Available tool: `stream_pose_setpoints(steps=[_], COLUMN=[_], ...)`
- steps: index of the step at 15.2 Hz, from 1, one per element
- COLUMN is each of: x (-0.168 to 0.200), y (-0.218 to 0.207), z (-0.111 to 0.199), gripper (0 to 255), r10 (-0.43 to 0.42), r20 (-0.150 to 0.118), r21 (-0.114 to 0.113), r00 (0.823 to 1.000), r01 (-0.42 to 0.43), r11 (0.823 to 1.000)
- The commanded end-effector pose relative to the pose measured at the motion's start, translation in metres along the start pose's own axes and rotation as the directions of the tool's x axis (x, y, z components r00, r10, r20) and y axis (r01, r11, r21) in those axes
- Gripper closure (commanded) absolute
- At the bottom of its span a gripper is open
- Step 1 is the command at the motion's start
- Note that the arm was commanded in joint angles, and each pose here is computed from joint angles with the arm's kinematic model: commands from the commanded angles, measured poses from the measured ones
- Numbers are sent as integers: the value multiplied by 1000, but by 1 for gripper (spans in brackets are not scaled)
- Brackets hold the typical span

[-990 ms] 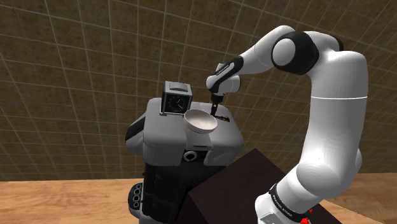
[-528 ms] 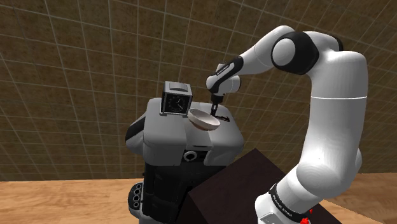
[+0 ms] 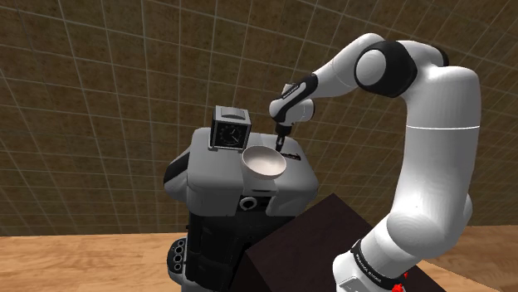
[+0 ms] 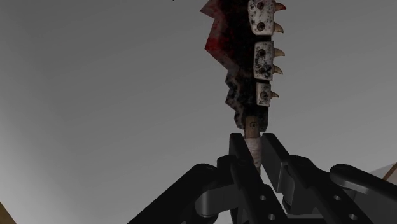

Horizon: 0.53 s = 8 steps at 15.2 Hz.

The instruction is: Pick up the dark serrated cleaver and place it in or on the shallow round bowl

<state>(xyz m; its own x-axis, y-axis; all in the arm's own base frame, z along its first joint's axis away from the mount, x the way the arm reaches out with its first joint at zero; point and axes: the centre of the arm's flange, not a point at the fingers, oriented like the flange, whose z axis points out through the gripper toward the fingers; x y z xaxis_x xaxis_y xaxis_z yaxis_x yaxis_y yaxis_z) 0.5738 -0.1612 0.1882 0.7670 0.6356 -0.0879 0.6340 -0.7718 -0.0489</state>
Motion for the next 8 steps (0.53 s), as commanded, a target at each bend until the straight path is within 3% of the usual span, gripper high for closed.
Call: stream_pose_setpoints(steps=[1,8], x=[6,3], y=[-2,-4], z=[0,-36], gripper=[255,255], r10=[-4,-4], r20=[3,3], r21=[4,4], r00=[1000,1000], r01=[4,4], r11=[1000,1000])
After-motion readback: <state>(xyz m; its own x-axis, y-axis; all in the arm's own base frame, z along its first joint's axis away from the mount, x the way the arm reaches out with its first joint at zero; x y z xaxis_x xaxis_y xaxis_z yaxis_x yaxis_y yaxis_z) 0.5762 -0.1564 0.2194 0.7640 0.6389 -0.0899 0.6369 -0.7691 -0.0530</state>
